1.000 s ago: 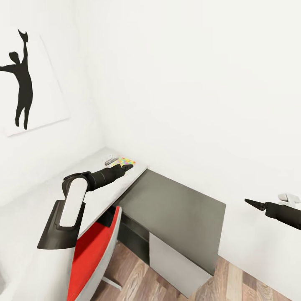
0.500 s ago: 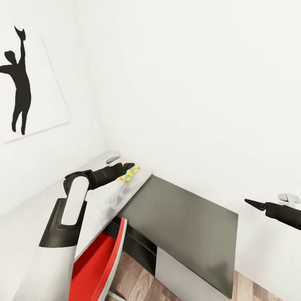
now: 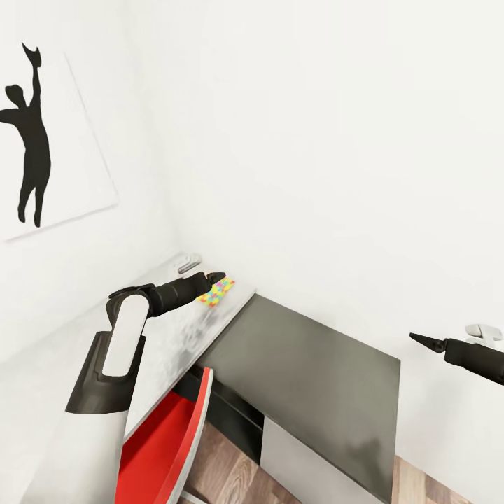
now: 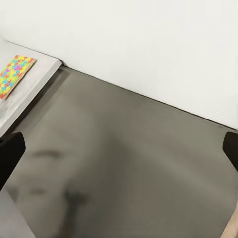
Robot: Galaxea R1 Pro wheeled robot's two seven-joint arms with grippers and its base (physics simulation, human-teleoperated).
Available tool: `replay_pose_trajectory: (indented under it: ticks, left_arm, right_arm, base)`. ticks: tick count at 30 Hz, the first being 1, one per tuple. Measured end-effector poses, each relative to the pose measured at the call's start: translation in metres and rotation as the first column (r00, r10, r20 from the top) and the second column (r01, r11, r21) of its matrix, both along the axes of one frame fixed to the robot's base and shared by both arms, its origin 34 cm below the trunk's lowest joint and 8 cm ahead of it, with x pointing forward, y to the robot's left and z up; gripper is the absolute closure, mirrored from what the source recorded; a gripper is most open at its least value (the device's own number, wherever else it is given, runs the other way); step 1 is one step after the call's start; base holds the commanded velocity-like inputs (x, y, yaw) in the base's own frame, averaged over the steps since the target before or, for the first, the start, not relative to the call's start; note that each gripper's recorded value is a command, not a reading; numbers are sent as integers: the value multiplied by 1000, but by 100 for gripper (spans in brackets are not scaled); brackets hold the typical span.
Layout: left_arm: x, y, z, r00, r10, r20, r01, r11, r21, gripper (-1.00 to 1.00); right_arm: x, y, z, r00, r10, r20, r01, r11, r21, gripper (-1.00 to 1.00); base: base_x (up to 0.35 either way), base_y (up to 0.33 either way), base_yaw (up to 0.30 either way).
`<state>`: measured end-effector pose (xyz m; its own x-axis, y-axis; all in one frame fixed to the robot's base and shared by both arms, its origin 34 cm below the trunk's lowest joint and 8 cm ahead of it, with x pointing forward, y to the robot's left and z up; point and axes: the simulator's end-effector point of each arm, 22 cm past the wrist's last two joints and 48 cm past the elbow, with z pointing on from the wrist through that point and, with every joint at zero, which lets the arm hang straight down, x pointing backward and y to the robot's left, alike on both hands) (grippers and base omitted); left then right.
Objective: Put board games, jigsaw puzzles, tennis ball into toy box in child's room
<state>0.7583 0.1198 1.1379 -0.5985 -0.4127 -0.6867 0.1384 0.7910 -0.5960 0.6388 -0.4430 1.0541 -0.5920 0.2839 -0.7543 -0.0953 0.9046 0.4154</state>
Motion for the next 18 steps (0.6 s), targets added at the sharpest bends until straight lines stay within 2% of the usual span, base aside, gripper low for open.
replay_pose_trajectory:
  ticks: [11, 18]
  left_arm:
    - [0, 1, 0, 1000, 1, 1, -1, 1000, 2, -100]
    - [0, 2, 0, 1000, 1, 1, -1, 1000, 3, -100]
  right_arm:
    - [0, 0, 0, 1000, 0, 0, 0, 1000, 0, -100]
    - [0, 0, 0, 1000, 0, 0, 0, 1000, 0, -100]
  base:
    - [236, 1, 0]
    - [107, 0, 0]
